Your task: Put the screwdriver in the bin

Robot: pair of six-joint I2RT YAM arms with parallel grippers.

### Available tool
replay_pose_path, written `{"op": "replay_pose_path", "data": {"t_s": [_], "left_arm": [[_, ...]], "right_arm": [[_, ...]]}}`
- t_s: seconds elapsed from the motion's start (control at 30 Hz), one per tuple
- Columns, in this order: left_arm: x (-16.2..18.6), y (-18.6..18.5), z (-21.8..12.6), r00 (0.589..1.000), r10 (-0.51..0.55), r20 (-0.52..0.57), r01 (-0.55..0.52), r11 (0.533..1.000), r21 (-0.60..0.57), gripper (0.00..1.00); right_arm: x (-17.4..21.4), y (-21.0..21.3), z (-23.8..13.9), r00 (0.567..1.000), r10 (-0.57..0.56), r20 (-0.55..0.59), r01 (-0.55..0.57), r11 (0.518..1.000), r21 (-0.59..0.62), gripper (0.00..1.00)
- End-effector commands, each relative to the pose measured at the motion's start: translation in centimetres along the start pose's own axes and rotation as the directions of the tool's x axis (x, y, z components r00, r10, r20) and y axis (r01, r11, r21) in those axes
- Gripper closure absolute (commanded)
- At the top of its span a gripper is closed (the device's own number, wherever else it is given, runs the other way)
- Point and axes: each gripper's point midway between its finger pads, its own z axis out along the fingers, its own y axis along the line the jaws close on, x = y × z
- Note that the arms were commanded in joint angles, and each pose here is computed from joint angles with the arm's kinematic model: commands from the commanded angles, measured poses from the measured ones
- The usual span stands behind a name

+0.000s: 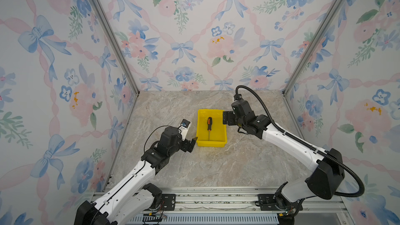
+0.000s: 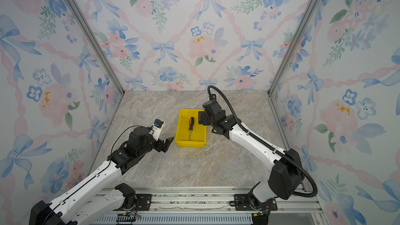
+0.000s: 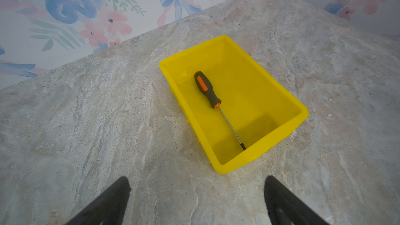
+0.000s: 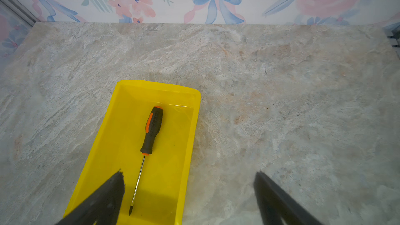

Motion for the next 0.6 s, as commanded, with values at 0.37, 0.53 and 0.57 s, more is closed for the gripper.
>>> {"op": "replay_pose_path", "data": {"t_s": [0.37,0.53,0.57], "left_arm": [[0.4,4.1,0.4,0.988,-0.155,-0.006,0.151,0.971,-0.188,0.03],[1.3,7.2,-0.1,0.972,-0.235,0.009,0.228,0.931,-0.285,0.02],[1.7,7.8,-0.2,0.967,-0.254,0.011,0.245,0.922,-0.301,0.02]], "right_arm": [[1.7,-8.0,-4.3,0.998,0.017,0.057,-0.025,0.99,0.14,0.03],[2.0,-10.4,-5.1,0.985,0.089,0.149,-0.108,0.986,0.128,0.03],[2.2,-11.0,-5.1,0.982,0.096,0.163,-0.119,0.983,0.137,0.03]]}}
